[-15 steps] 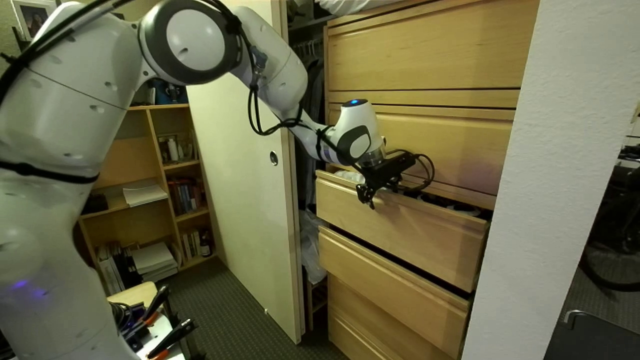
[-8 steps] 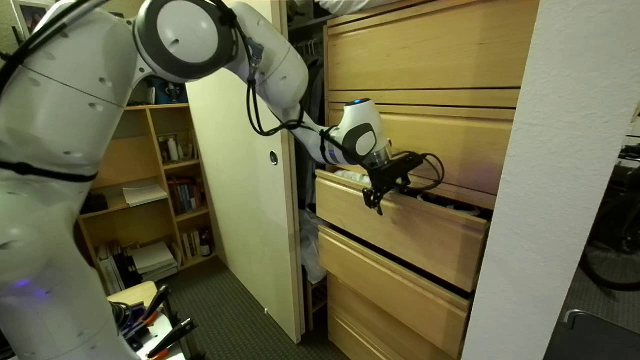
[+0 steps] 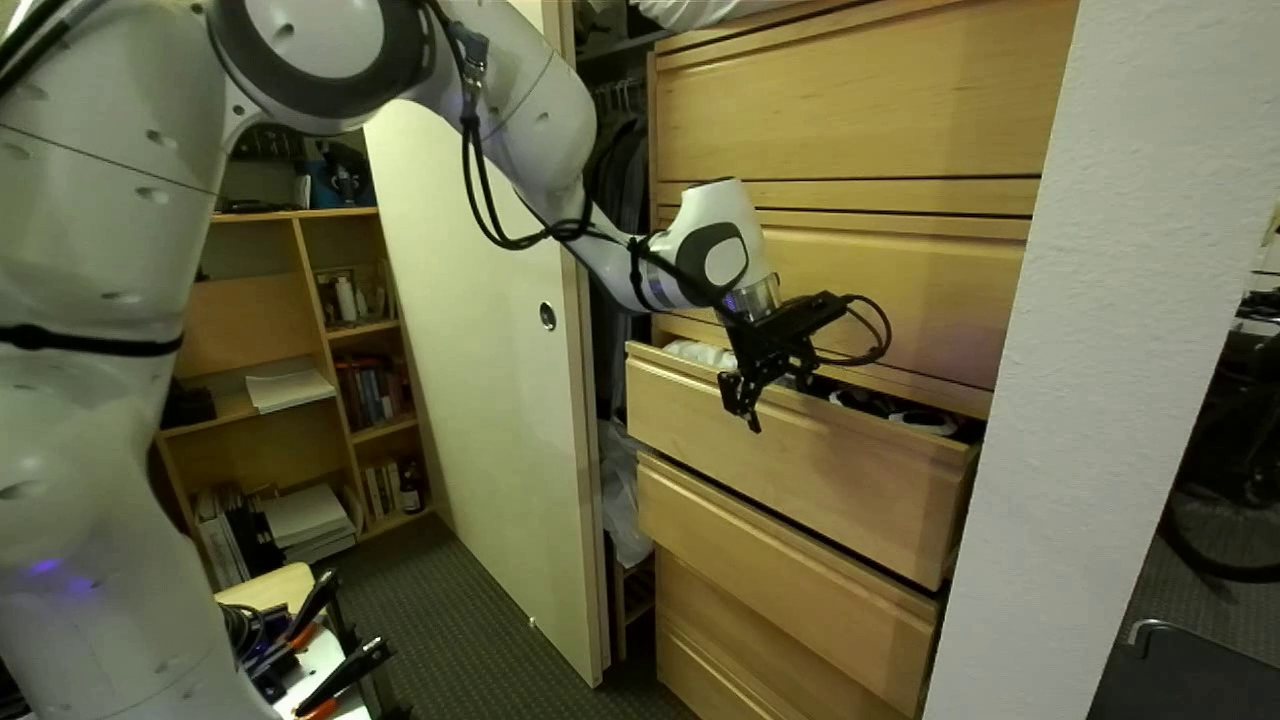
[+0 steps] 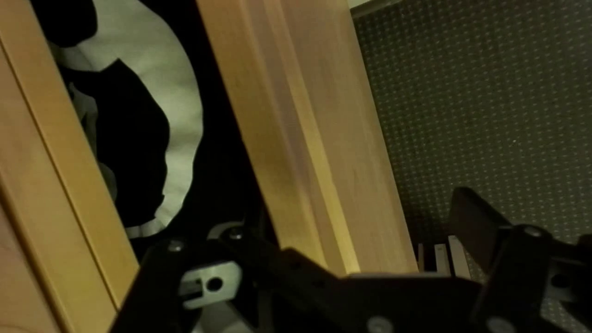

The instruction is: Open the middle drawer of the cabinet.

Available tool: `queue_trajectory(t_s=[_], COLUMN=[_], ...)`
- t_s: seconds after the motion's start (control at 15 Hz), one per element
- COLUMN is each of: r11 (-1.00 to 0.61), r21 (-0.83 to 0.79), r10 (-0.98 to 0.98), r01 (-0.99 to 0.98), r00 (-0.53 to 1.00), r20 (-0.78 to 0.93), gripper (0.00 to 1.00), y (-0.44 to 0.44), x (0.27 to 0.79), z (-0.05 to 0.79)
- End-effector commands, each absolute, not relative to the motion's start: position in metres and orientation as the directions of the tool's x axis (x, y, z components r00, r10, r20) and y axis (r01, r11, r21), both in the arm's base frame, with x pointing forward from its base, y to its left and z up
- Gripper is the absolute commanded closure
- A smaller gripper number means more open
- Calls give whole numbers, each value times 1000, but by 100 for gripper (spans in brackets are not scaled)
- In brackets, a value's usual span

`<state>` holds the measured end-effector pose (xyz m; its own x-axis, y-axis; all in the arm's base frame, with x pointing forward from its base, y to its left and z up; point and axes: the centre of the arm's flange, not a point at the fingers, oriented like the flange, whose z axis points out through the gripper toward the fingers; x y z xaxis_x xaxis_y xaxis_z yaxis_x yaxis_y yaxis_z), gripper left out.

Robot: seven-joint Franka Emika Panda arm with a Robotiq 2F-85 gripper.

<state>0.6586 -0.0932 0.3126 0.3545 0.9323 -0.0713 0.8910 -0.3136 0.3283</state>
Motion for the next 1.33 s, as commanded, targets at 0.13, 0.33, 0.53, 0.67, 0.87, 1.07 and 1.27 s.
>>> queue_trajectory(t_s=[0.13,0.33,0.53,0.67,0.87,1.07,1.27], r11=[-275,-259,-234,-223,-214,-210,-209], r21=[272,261,248,238,222,213,212], r10=[939,942,946,946,944,940,936], r01=[922,930,940,945,951,954,955], r00=[319,303,279,269,260,258,258], r20=[-129,-143,-167,-182,-203,-226,-239], gripper=[0,0,0,0,0,0,0], y=[-101,-104,-109,-111,-118,-126,-137], x=[619,612,604,600,593,585,576], z=[328,323,316,314,311,311,313])
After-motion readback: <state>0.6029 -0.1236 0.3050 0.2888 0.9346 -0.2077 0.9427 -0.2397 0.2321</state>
